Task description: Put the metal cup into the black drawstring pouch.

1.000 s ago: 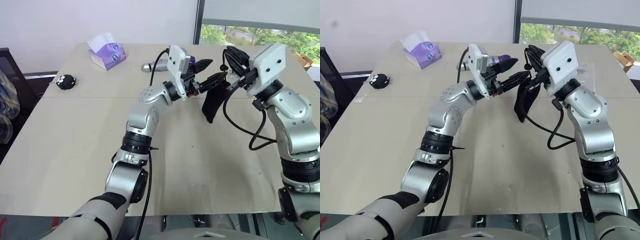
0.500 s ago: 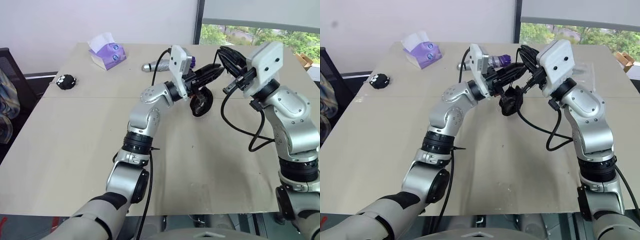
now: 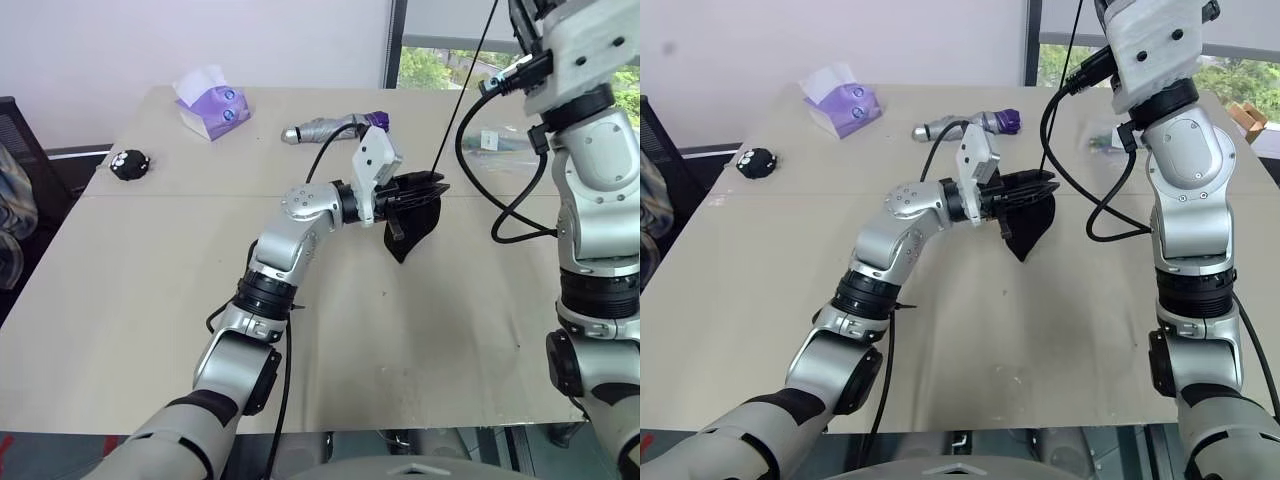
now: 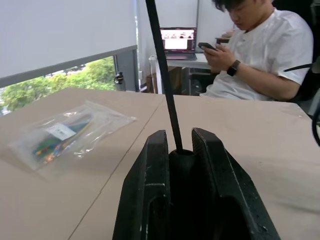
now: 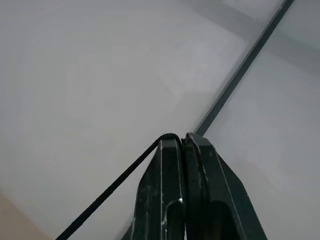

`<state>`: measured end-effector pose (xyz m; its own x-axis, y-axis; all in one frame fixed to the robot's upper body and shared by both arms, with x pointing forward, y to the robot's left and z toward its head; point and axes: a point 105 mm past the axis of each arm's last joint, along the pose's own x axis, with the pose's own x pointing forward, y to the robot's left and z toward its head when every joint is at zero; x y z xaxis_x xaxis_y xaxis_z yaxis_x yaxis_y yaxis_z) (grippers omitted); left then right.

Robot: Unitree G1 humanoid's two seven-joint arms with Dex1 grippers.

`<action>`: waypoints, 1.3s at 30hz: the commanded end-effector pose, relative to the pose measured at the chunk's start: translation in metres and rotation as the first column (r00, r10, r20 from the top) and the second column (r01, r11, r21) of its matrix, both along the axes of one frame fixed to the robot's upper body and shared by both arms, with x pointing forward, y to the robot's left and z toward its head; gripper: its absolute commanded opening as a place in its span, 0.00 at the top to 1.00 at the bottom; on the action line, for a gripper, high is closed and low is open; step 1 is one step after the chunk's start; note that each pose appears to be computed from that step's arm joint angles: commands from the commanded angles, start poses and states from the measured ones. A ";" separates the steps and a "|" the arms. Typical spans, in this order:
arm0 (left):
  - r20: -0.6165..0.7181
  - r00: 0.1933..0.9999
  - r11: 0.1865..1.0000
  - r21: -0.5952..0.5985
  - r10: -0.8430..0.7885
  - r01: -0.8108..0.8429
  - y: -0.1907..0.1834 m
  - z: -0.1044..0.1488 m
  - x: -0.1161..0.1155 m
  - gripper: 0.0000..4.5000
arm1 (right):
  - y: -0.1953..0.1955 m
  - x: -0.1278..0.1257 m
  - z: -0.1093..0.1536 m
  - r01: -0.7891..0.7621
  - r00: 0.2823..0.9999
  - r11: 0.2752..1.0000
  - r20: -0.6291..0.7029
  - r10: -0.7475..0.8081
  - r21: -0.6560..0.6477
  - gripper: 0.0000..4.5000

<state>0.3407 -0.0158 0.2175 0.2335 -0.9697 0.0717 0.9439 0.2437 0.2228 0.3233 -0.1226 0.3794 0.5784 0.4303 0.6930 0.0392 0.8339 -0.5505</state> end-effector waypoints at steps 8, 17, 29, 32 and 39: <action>-0.057 0.998 0.980 -0.196 -0.031 0.019 0.012 0.024 -0.002 0.22 | -0.002 -0.029 0.025 -0.087 0.991 0.994 0.106 0.080 0.059 1.00; -0.100 0.992 0.948 -0.303 0.074 -0.101 0.079 0.052 0.015 0.22 | 0.007 -0.025 0.010 -0.147 0.989 0.989 0.004 0.147 0.028 1.00; -0.175 0.960 0.974 -0.014 0.221 -0.226 0.136 -0.022 -0.009 0.20 | -0.007 -0.022 -0.033 -0.257 0.937 0.956 -0.208 0.282 0.139 0.12; -0.219 0.943 0.967 0.020 0.252 -0.253 0.143 -0.040 -0.019 0.20 | -0.019 -0.021 -0.062 -0.288 0.883 0.932 -0.316 0.347 0.219 0.12; -0.234 0.895 0.923 0.144 0.381 -0.356 0.157 -0.093 -0.043 0.20 | -0.037 -0.061 -0.205 -0.384 0.484 0.845 -0.698 0.528 0.373 0.12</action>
<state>0.3018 0.1476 0.1141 0.5700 -0.8096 -0.1400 0.8092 0.5827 -0.0751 0.2794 -0.1640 0.1695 0.7385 0.6558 0.1567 -0.6582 0.7516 -0.0439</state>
